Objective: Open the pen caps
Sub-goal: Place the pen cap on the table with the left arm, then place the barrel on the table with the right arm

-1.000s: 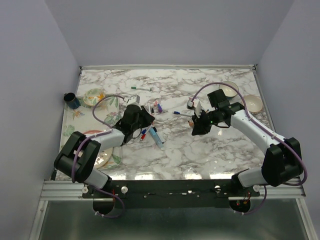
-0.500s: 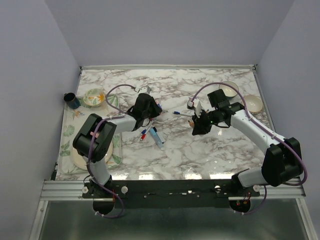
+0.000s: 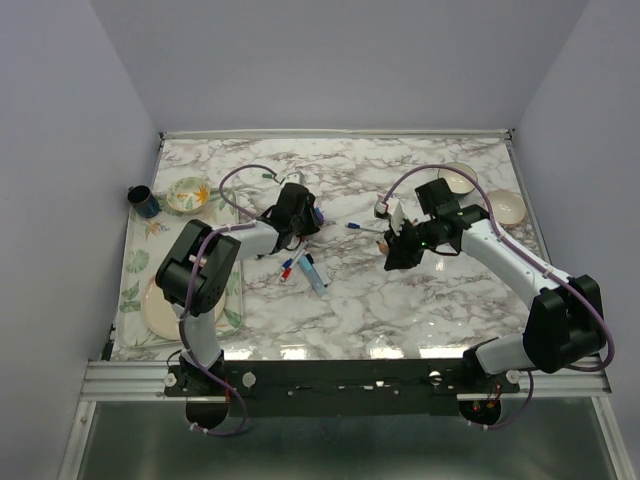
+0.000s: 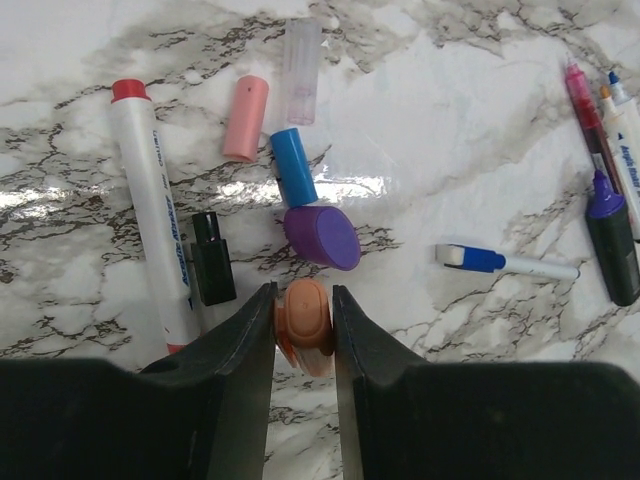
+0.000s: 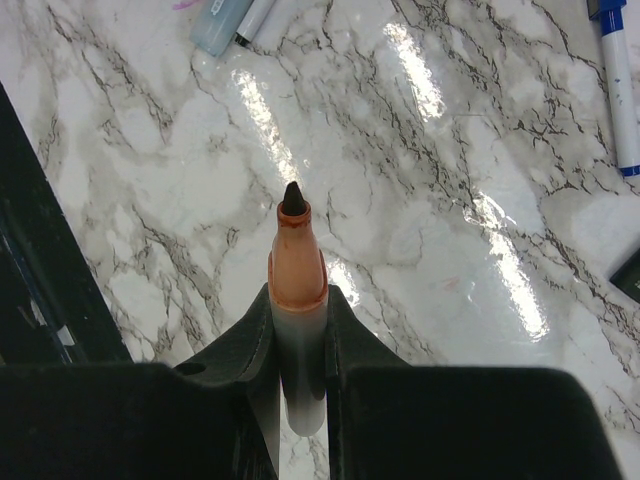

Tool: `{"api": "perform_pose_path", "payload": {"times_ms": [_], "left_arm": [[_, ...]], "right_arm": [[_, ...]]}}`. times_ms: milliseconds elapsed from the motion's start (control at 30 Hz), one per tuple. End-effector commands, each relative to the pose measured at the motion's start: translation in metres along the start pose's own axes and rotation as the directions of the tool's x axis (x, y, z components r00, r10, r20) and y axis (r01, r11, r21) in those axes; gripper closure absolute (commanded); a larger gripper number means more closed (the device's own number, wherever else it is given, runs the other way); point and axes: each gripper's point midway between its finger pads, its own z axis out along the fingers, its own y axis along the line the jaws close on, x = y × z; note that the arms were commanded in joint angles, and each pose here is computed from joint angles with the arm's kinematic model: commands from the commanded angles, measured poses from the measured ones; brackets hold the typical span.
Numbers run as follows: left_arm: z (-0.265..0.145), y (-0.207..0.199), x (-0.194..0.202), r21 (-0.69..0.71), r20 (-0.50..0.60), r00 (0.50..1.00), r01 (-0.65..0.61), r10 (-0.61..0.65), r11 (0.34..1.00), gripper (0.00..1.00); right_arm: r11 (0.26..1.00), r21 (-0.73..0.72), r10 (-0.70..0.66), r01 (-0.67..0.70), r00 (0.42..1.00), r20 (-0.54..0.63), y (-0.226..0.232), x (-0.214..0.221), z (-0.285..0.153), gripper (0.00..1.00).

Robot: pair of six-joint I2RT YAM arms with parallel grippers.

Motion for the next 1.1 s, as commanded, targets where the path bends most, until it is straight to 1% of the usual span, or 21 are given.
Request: {"api": "perform_pose_path", "payload": {"times_ms": [0,167,267,433,467,500,567,600,667,700,767,800,867,900,933,967,1000,1033,1067], "left_arm": [[0.005,0.007,0.003,-0.046,-0.02,0.999,-0.028,0.028,0.999,0.61],[0.002,0.005,-0.003,-0.054,-0.012,0.999,-0.038,0.038,0.998,0.57],[-0.002,0.001,-0.008,-0.046,-0.005,0.999,-0.043,0.043,0.998,0.56],[-0.02,-0.009,-0.026,-0.017,0.041,0.997,-0.06,0.06,0.998,0.55],[-0.024,-0.011,-0.028,-0.014,0.046,0.997,-0.064,0.065,0.998,0.53],[-0.033,-0.017,-0.037,0.006,0.069,0.995,-0.076,0.075,0.997,0.53],[-0.043,-0.023,-0.043,0.027,0.077,0.992,-0.099,0.096,0.995,0.51],[-0.054,-0.032,-0.051,0.057,0.096,0.989,-0.122,0.116,0.991,0.51],[-0.066,-0.035,-0.055,0.069,0.105,0.985,-0.144,0.136,0.987,0.5],[-0.08,-0.04,-0.065,0.085,0.134,0.98,-0.157,0.145,0.984,0.5],[-0.096,-0.041,-0.07,0.083,0.144,0.974,-0.185,0.172,0.979,0.5],[-0.116,-0.047,-0.08,0.099,0.178,0.969,-0.193,0.173,0.976,0.49],[-0.137,-0.046,-0.081,0.106,0.186,0.963,-0.215,0.194,0.971,0.46],[-0.162,-0.052,-0.093,0.128,0.24,0.952,-0.228,0.192,0.965,0.39],[-0.174,-0.052,-0.096,0.129,0.259,0.945,-0.237,0.198,0.963,0.34],[-0.181,-0.043,-0.091,0.109,0.253,0.939,-0.266,0.232,0.958,0.3],[-0.204,-0.044,-0.099,0.111,0.298,0.924,-0.282,0.239,0.953,0.23],[-0.214,-0.041,-0.1,0.1,0.31,0.915,-0.3,0.256,0.949,0.19],[-0.219,-0.03,-0.092,0.07,0.289,0.908,-0.335,0.303,0.94,0.18]], "right_arm": [[1.0,0.005,0.004,-0.004,1.0,0.0,-0.003,0.001,0.0,0.99],[1.0,0.009,0.004,-0.004,1.0,0.003,-0.003,0.0,-0.001,0.99],[1.0,0.009,0.005,-0.005,1.0,0.004,-0.003,0.0,-0.001,0.99],[1.0,0.018,0.008,-0.009,1.0,0.002,-0.006,0.002,-0.002,0.99],[1.0,0.022,0.01,-0.01,1.0,0.001,-0.007,0.002,-0.001,0.99],[1.0,0.028,0.014,-0.014,1.0,-0.005,-0.008,0.004,-0.001,0.99],[0.998,0.051,0.026,-0.026,1.0,-0.001,-0.013,0.004,-0.001,0.99],[0.996,0.08,0.036,-0.035,0.999,-0.01,-0.019,0.006,-0.001,0.99],[0.99,0.122,0.065,-0.064,0.998,0.0,-0.028,0.006,-0.001,0.99],[0.984,0.159,0.08,-0.078,0.997,-0.006,-0.035,0.009,-0.003,0.99],[0.971,0.209,0.113,-0.112,0.994,0.009,-0.047,0.008,-0.004,0.99],[0.958,0.256,0.13,-0.127,0.992,0.005,-0.056,0.01,-0.006,0.99],[0.939,0.305,0.16,-0.156,0.987,0.012,-0.068,0.009,-0.005,0.98],[0.924,0.348,0.171,-0.162,0.985,0.005,-0.077,0.01,-0.007,0.97],[0.917,0.358,0.186,-0.173,0.983,-0.002,-0.083,0.011,-0.004,0.97],[0.913,0.366,0.195,-0.178,0.981,-0.008,-0.086,0.012,-0.003,0.96],[0.91,0.373,0.202,-0.181,0.979,-0.016,-0.09,0.013,-0.001,0.96],[0.908,0.377,0.202,-0.182,0.979,-0.014,-0.093,0.007,-0.002,0.96],[0.91,0.368,0.226,-0.194,0.973,-0.046,-0.098,0.014,0.007,0.96]]}}
